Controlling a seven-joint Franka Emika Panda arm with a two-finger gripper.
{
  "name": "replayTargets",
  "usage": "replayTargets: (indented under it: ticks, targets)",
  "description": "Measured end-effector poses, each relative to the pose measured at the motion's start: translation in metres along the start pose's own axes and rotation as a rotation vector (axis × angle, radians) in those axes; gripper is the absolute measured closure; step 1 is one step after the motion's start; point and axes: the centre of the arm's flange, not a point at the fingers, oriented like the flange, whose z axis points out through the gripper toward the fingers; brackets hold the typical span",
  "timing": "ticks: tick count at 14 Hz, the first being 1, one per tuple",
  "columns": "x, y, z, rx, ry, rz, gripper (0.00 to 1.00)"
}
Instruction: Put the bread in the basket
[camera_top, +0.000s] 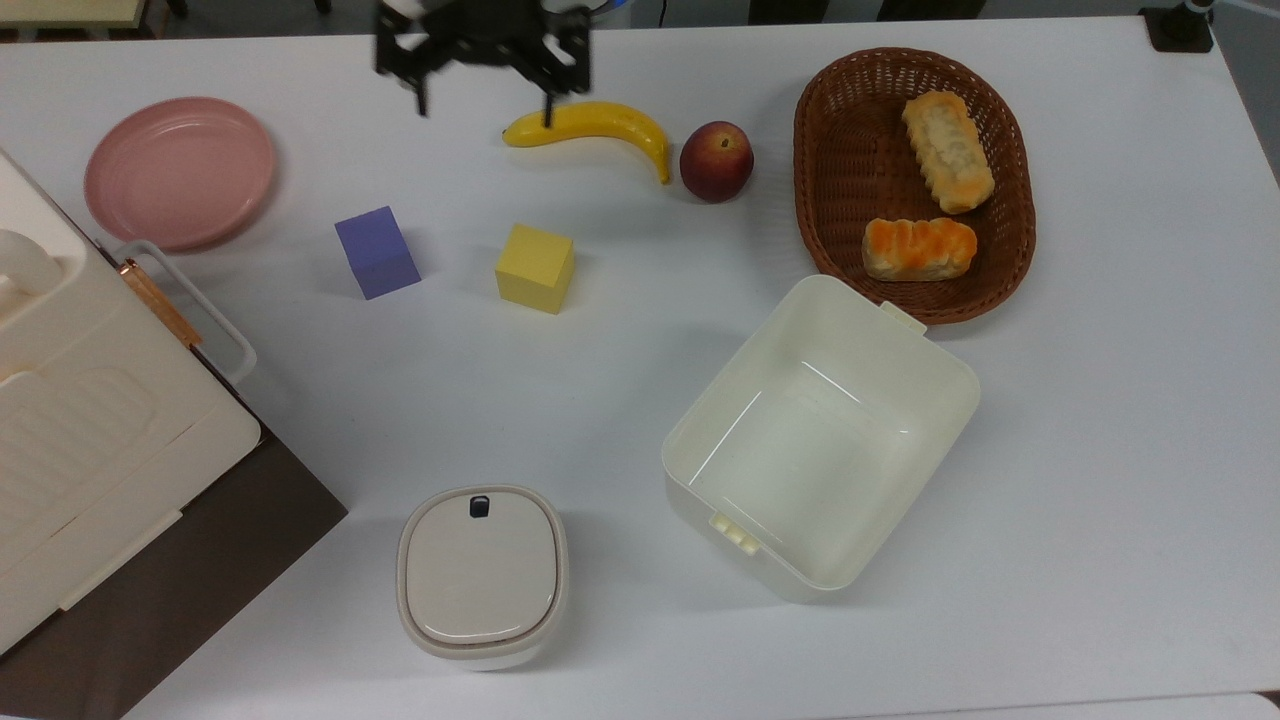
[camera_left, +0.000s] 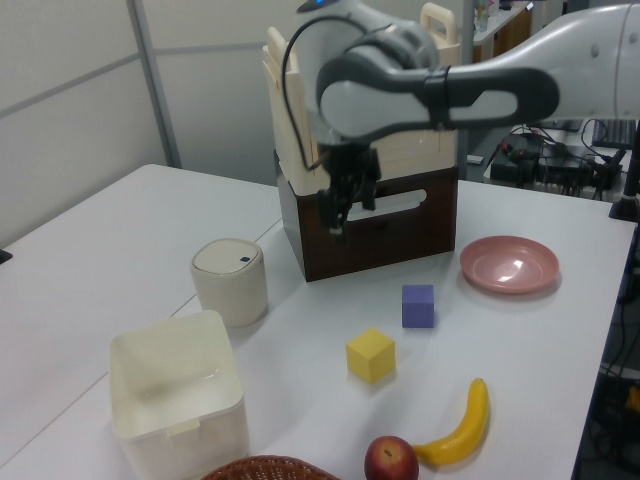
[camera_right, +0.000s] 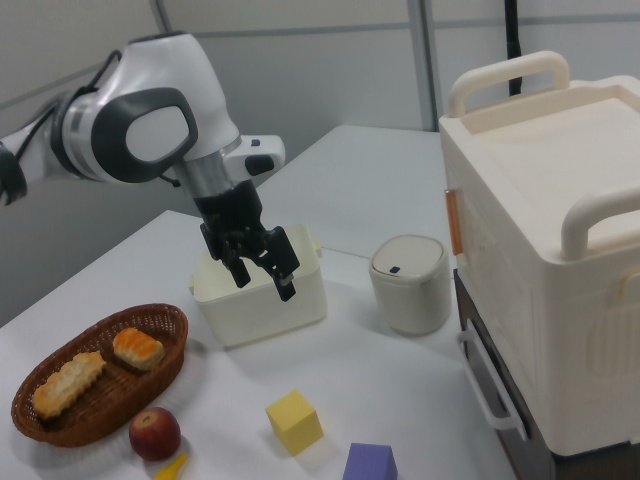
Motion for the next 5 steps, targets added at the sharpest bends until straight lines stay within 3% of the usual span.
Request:
replayTargets:
  ticks: [5]
  targets:
    - [-0.026,0.031,-0.023,0.046,-0.036,0.051,0.00]
